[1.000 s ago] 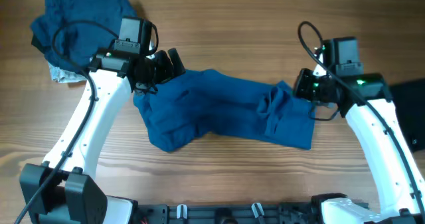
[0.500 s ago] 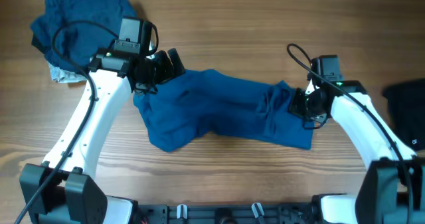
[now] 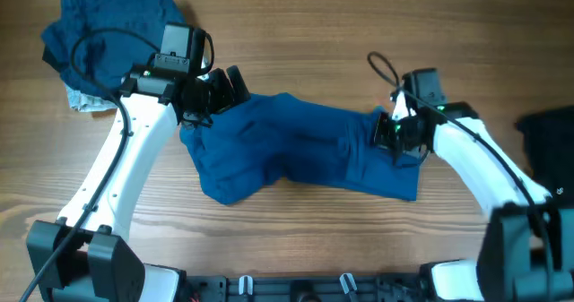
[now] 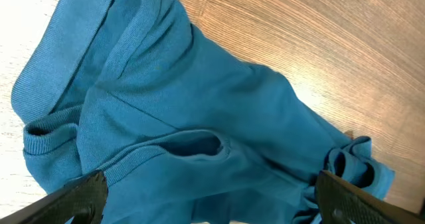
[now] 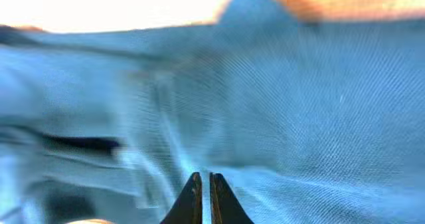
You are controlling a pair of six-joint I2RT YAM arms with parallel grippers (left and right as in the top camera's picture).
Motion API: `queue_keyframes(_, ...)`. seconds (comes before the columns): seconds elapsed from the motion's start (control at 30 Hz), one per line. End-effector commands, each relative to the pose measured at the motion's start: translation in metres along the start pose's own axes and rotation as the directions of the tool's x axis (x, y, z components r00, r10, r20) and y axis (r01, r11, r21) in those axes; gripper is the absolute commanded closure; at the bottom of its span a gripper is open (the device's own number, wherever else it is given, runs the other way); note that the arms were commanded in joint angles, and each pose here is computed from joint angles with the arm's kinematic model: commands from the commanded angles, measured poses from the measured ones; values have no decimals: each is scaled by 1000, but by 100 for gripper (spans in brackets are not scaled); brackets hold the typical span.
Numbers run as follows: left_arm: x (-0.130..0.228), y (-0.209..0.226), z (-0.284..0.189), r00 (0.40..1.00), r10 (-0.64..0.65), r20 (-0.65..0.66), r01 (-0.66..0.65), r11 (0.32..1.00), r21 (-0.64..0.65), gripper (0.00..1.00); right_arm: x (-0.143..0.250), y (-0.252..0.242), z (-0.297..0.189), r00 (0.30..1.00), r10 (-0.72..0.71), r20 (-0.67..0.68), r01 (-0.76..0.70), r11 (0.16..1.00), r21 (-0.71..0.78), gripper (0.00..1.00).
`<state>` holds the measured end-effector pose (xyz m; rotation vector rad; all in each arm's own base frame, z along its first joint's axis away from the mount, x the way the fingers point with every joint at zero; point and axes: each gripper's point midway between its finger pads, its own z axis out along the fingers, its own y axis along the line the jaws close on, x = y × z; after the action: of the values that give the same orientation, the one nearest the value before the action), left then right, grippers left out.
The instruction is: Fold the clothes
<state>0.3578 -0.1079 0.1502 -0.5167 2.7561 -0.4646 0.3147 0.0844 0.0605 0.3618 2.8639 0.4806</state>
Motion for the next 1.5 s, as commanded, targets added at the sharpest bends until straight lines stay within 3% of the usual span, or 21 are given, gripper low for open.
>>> queue_keyframes(0.0, 0, 0, 1, 1000, 21, 0, -21, 1000, -7, 0, -19, -4, -30, 995, -27, 101, 22, 999, 46, 76)
queue_keyframes(0.07, 0, 0, 1, 1000, 21, -1, -21, 1000, -7, 0, -18, -22, -35, 995, 8, 99, -18, 995, 97, 73)
queue_keyframes(0.1, 0, 0, 1, 1000, 21, -1, -21, 1000, -7, 0, -18, -34, -37, 996, 23, 89, -33, 993, 114, 64)
queue_keyframes(0.13, 0, 0, 1, 1000, 21, -1, -21, 1000, -7, 0, -18, -46, -40, 996, 44, 83, -55, 990, 128, 41)
queue_keyframes(0.17, 0, 0, 1, 1000, 21, 0, -21, 1000, -7, 0, -18, -57, -43, 995, 59, 79, -70, 988, 140, 28)
queue_keyframes(0.27, 0, 0, 1, 1000, 21, 0, -21, 1000, -7, 0, -15, -88, -52, 993, 101, 61, -110, 979, 172, 13)
queue_keyframes(0.33, 0, 0, 1, 1000, 21, 0, -21, 1000, -7, 0, -6, -104, -55, 993, 115, 23, -117, 982, 147, 11)
queue_keyframes(0.4, -1, 0, 1, 1000, 21, 2, -21, 1000, -5, 0, 3, -93, -48, 995, 97, -13, -97, 995, 0, 11)
queue_keyframes(0.53, -2, -1, 1, 1000, 22, 6, -22, 1000, -3, 0, 19, -88, -28, 996, 81, -39, -84, 993, -88, 9)
queue_keyframes(0.83, 0, 0, 1, 1000, 21, 0, -21, 1000, -7, 0, 29, -73, 1, 999, 11, 36, -1, 966, -257, 8)
queue_keyframes(1.03, 0, 1, 1, 1000, 20, -3, -20, 1000, -8, 0, 28, -62, 8, 998, 37, 59, -14, 937, -349, 18)
queue_keyframes(1.13, 0, 1, 1, 1000, 20, -3, -20, 1000, -8, 0, 31, -63, 13, 998, 45, 39, -28, 936, -351, 38)
queue_keyframes(1.17, 0, 1, 1, 1000, 21, -3, -21, 1000, -9, 0, 30, -64, 15, 998, 53, 37, -36, 936, -351, 57)
queue_keyframes(1.27, 2, 2, 1, 1000, 19, -11, -19, 1000, -14, 0, 22, -66, 15, 993, 111, 49, -87, 936, -341, 86)
queue_keyframes(1.37, 4, 3, 0, 1000, 18, -16, -18, 1000, -18, 0, 16, -69, 15, 988, 143, 61, -115, 938, -326, 96)
queue_keyframes(1.47, 4, 3, 0, 1000, 18, -16, -18, 1000, -18, 0, 17, -83, 19, 985, 162, 61, -142, 958, -250, 96)
